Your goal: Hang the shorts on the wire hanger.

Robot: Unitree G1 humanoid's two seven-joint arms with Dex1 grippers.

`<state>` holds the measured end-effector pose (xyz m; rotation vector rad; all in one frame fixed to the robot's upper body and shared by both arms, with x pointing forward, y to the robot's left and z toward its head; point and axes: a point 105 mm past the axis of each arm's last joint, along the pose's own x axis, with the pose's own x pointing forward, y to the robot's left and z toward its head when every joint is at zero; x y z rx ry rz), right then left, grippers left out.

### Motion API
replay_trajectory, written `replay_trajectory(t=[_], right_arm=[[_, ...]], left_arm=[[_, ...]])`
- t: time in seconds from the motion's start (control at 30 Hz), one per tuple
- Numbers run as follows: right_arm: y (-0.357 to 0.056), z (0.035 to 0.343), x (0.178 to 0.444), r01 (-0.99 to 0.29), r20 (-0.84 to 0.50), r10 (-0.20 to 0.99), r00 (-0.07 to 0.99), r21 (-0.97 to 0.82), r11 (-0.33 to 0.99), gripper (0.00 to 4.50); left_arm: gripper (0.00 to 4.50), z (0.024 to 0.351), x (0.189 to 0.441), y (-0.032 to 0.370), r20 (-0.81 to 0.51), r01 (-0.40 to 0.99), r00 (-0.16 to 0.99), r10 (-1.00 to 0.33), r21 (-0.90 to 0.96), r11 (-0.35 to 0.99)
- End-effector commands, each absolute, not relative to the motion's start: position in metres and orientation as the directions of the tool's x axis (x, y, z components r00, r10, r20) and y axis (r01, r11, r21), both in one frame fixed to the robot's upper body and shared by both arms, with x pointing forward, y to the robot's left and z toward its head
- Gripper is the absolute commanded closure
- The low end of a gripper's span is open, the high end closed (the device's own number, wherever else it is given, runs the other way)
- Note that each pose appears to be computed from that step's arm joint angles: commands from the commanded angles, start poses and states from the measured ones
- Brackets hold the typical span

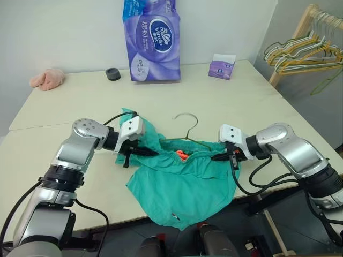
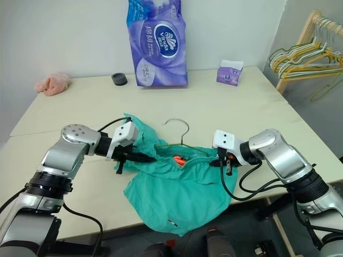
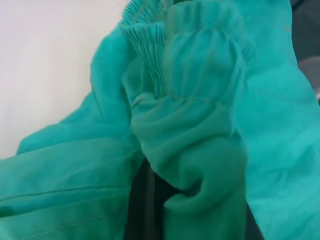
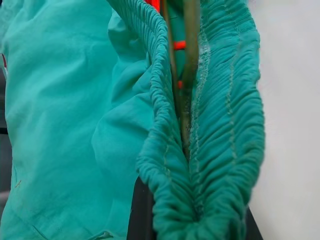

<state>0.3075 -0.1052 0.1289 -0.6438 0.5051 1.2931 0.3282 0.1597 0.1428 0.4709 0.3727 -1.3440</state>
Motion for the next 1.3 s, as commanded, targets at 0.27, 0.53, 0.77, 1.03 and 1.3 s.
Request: replay_trajectory(t=[0.27,0.53,0.77,1.03,1.3], right_arm=[[-0.109,0.153,0.300,-0.971,-0.626,0.745,0.230,-0.195,0.135,4.50],[-0.116,0.158,0.295,-0.974,-0.634,0.741,0.221,-0.180,0.137,4.50],[-0.116,0.157,0.289,-0.977,-0.634,0.744,0.209,-0.160,0.139,4.50],[-0.122,0.154,0.285,-0.977,-0.644,0.735,0.211,-0.139,0.159,4.50],[-0.146,0.144,0.278,-0.971,-0.682,0.697,0.221,-0.088,0.221,4.50]], left_arm=[[0.68,0.159,0.339,0.196,-0.551,0.961,0.272,-0.789,0.203,0.190],[0.11,0.148,0.349,0.200,-0.582,0.943,0.310,-0.752,0.289,0.166],[1.01,0.153,0.374,0.182,-0.449,0.880,0.429,-0.784,0.405,0.249],[3.50,0.147,0.373,0.188,-0.476,0.880,0.428,-0.768,0.412,0.236],[4.48,0.148,0.381,0.207,-0.472,0.839,0.516,-0.714,0.444,0.313]])
